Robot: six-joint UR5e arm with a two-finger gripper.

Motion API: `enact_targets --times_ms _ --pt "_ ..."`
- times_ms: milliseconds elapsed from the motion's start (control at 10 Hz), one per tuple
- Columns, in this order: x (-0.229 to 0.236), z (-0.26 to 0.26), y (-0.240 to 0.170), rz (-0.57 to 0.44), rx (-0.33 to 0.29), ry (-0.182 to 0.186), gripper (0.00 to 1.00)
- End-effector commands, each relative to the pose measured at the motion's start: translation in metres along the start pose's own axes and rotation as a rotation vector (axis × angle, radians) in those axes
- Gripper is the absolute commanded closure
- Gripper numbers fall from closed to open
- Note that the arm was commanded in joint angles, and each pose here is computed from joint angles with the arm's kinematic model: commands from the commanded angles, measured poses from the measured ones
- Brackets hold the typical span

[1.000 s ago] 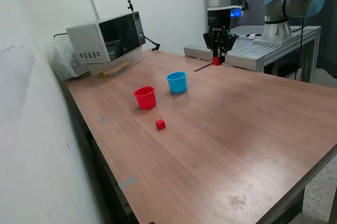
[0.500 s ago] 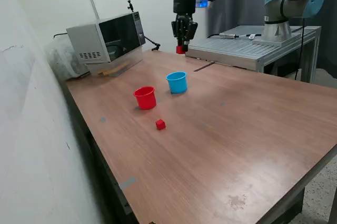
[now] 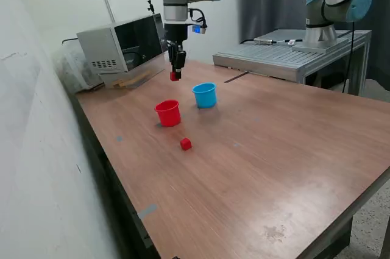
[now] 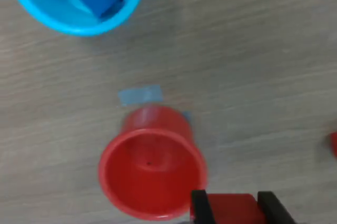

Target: Place red objects in the red bin, and blue objects in the blue bin.

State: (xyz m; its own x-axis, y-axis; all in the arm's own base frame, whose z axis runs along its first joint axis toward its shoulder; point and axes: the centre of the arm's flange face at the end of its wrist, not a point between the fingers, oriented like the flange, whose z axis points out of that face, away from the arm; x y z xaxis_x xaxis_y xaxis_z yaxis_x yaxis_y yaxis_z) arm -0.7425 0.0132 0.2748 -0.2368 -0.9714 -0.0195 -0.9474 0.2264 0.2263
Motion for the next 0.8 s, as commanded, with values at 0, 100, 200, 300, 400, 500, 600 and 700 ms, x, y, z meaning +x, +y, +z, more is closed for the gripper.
enact_targets --times_ms 0,100,200,300,400,500,600,700 --pt "-0.014 0.038 0.017 0.020 0.022 -0.005 1.00" --pt "-0.013 0.046 0.021 0.020 0.019 -0.005 1.00" --pt "-0.014 0.055 0.025 0.021 0.022 -0.006 1.00" --pt "-0.019 0.061 0.027 0.027 0.025 -0.009 1.00" --pt "-0.025 0.065 0.028 0.035 0.029 -0.010 1.00" --pt "-0.029 0.067 0.028 0.042 0.030 -0.010 1.00" --pt "-0.039 0.068 0.030 0.054 0.030 -0.013 1.00" --pt "-0.042 0.069 0.030 0.057 0.032 -0.014 1.00"
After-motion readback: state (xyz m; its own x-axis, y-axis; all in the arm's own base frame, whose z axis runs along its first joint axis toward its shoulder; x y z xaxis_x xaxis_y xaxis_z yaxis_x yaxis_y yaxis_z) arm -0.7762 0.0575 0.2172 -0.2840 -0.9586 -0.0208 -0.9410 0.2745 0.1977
